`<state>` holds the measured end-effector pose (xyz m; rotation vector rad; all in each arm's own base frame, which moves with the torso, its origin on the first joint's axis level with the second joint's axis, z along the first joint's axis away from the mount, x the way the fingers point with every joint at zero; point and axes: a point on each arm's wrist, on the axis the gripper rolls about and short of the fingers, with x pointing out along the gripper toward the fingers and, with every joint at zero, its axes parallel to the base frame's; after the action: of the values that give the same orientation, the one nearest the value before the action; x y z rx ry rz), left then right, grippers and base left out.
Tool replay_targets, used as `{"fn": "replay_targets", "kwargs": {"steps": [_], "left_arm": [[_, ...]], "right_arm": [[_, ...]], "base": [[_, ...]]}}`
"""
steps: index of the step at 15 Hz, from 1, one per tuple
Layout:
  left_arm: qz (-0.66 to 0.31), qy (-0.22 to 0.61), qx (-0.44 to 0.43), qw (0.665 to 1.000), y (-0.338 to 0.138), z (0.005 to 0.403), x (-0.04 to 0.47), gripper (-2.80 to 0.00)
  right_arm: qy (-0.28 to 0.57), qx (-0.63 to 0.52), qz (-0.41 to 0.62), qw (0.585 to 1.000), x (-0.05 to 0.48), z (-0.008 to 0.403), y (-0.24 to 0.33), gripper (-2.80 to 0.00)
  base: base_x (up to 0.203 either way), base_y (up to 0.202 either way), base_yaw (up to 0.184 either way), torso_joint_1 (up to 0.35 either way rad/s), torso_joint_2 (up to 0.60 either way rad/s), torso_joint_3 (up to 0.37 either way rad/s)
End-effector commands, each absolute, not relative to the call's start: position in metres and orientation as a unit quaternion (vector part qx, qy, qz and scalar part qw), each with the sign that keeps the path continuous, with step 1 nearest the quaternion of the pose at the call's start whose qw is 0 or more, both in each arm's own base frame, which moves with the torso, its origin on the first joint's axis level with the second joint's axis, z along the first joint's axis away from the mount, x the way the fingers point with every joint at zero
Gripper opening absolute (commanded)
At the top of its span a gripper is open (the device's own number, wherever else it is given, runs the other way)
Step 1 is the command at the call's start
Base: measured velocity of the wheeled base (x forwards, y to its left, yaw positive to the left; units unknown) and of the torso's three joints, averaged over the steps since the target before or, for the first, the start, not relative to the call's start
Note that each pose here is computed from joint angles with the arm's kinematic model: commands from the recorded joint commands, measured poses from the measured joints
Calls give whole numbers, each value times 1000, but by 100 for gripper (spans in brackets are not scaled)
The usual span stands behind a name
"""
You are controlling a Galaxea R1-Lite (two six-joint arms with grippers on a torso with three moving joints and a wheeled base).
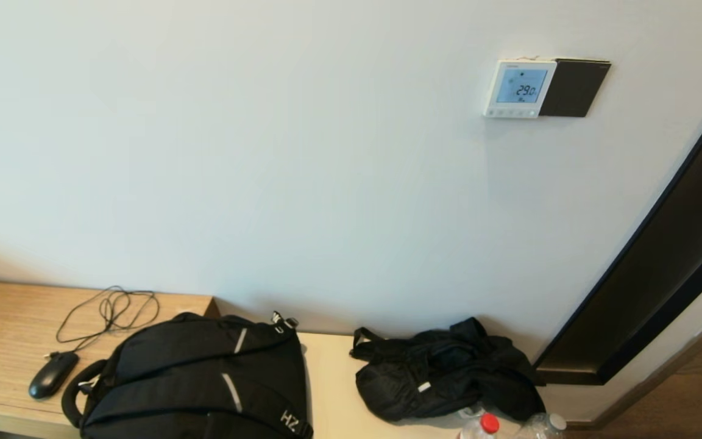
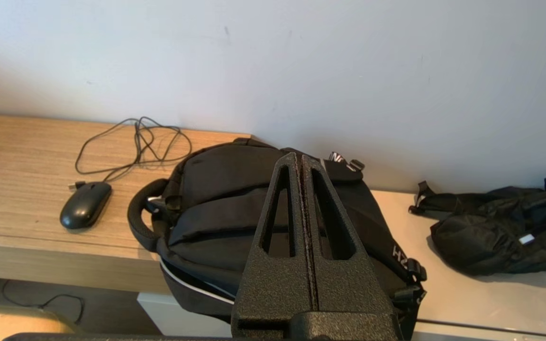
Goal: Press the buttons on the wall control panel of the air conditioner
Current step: Turn off the central air conditioner
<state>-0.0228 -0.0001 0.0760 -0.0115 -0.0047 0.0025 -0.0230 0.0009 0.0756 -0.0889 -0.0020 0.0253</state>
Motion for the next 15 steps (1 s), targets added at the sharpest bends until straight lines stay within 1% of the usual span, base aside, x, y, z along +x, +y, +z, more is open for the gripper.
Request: {"fn": "replay_targets", "kwargs": {"steps": [1, 4, 5, 7, 11, 13, 15], "left_arm": [[2, -2, -6, 1000, 0, 76, -23, -280], [2, -2, -6, 1000, 0, 76, -23, -280], [2, -3, -6, 1000, 0, 76, -23, -280], [2, -2, -6, 1000, 0, 76, -23, -280], [2, -3, -6, 1000, 0, 76, -23, -280], [2, -3, -6, 1000, 0, 76, -23, -280], [2, -3, -6, 1000, 0, 76, -23, -280]], "right_arm": [[-2, -44, 12, 999, -23, 76, 1, -280], [-6, -45, 11, 999, -23, 77, 1, -280], [-10, -46, 10, 999, -23, 81, 1, -280], [-23, -46, 9, 999, -20, 103, 1, -280], [-50, -47, -11, 998, 12, 172, 0, -280], [-65, -42, -30, 997, 42, 208, -3, -280], [-75, -24, -39, 996, 83, 238, -9, -280]], "base": [[0, 0, 0, 0, 0, 0], [0, 0, 0, 0, 0, 0], [0, 0, 0, 0, 0, 0], [0, 0, 0, 0, 0, 0], [0, 0, 0, 0, 0, 0], [0, 0, 0, 0, 0, 0], [0, 0, 0, 0, 0, 0]]}}
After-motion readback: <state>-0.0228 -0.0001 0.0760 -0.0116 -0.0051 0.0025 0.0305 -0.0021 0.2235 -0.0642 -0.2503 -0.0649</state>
